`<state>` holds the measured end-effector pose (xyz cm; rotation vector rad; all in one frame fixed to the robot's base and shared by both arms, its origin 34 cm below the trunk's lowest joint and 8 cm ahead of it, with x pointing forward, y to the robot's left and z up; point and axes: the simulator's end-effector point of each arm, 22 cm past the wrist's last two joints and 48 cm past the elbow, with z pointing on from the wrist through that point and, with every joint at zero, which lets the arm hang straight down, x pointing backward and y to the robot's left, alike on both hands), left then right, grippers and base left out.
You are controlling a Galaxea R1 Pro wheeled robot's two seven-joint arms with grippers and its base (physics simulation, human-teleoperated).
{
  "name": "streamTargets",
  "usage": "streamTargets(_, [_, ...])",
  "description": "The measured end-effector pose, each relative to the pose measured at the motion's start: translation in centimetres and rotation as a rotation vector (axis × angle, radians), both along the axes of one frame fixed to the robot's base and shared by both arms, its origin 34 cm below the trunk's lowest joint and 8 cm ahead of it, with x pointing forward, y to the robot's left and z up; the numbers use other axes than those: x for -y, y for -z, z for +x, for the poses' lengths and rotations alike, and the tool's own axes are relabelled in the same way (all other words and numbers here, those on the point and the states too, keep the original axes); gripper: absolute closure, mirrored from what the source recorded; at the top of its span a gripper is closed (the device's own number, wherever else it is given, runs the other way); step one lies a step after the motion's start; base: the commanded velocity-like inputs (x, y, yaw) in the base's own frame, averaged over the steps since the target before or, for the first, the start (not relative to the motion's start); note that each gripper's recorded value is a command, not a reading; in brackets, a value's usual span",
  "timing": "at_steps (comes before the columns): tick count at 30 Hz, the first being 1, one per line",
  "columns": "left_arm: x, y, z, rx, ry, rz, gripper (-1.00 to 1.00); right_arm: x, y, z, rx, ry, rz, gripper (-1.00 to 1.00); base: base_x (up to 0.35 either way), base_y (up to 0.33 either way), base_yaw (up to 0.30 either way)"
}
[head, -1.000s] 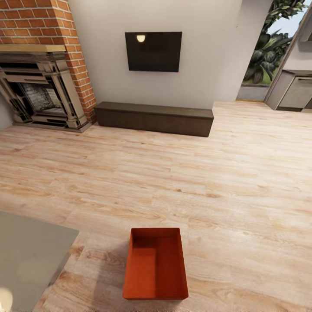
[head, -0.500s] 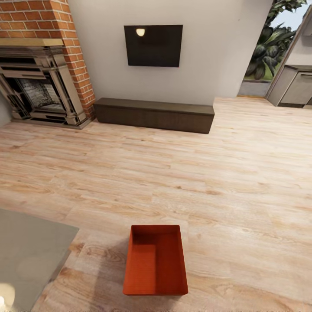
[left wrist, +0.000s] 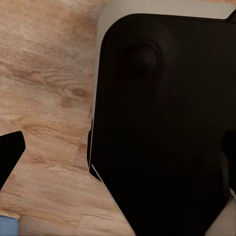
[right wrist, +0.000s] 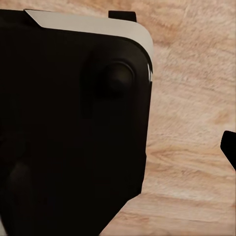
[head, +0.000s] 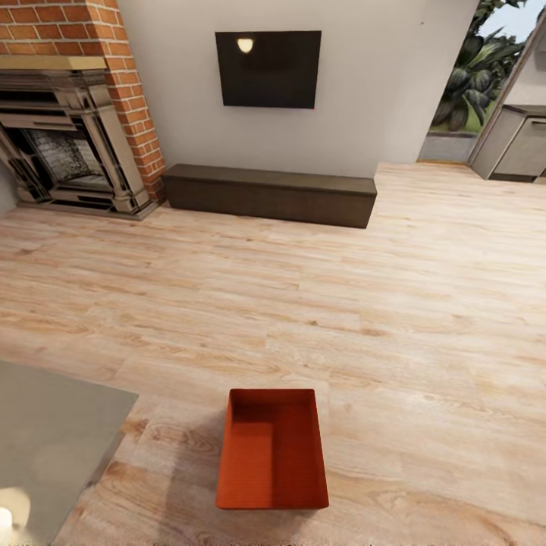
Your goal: Move the two storage containers from the living room to the garage. In the garage, place one container on the floor and stack the other container on top of it (either order is fine).
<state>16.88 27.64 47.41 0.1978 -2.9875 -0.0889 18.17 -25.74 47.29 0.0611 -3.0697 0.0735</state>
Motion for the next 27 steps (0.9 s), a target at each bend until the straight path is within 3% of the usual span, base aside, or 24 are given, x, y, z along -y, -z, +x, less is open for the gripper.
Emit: streamTargets(27, [-0.1,0.1,-1.8,-0.044,0.0,0.001,-1.0,0.0,0.1,-1.8,-0.042,0.0,0.0,-1.0,0.0,0.0,0.0])
